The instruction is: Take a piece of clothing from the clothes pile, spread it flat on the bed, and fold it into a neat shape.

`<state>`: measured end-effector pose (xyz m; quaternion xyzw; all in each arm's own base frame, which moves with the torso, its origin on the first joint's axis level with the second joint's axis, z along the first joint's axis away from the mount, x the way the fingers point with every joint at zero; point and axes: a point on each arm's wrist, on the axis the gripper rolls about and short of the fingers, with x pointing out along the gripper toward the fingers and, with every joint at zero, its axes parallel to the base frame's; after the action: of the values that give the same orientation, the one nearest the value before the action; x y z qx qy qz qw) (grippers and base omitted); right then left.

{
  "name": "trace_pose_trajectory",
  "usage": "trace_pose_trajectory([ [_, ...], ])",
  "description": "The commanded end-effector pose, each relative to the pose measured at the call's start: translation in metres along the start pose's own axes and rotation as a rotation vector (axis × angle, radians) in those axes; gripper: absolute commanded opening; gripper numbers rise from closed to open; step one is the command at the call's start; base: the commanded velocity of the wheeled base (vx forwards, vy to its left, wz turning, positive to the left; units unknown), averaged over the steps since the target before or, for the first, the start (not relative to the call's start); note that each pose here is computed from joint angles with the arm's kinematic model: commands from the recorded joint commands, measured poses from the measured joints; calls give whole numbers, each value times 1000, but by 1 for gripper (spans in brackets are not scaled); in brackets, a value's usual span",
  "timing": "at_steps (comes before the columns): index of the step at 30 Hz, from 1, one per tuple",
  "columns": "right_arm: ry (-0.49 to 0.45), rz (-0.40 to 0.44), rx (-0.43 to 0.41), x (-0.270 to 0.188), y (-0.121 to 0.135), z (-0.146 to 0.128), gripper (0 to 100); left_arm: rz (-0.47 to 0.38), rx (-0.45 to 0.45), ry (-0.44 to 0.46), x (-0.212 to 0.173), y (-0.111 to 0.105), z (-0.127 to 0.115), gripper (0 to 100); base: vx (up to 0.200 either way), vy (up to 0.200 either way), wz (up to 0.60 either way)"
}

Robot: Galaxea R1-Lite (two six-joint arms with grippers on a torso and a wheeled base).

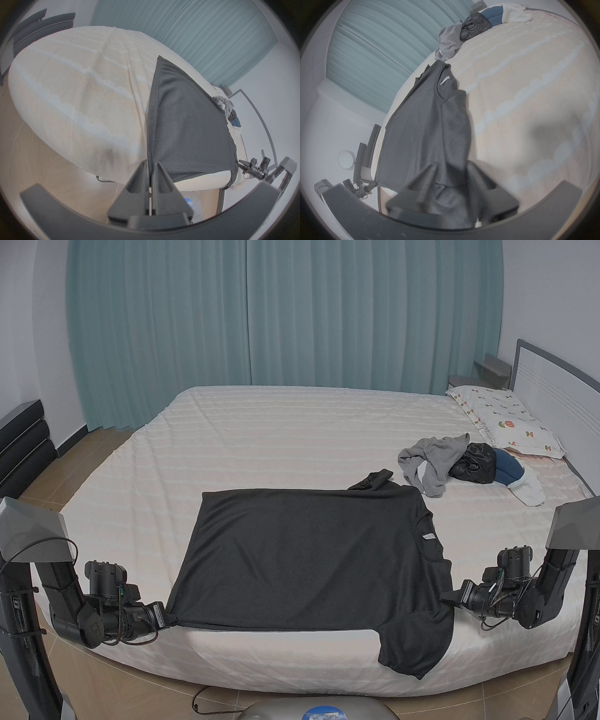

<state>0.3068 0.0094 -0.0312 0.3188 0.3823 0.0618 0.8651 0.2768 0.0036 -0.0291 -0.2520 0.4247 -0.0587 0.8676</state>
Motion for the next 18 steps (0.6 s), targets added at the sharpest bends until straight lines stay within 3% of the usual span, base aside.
trace_pose_trajectory([
  [1, -22, 2, 7, 4, -2, 6, 0, 4, 9, 8, 1, 2, -2, 0, 0, 0, 0],
  [11, -129, 65, 59, 10, -3, 15, 0, 6, 6, 14, 2, 2, -3, 0, 0, 0, 0],
  [17, -117, 63, 55, 11, -5, 8, 0, 6, 6, 14, 3, 2, -3, 0, 0, 0, 0],
  [18, -119, 65, 55, 11, -4, 9, 100, 6, 6, 14, 3, 2, -2, 0, 0, 0, 0],
])
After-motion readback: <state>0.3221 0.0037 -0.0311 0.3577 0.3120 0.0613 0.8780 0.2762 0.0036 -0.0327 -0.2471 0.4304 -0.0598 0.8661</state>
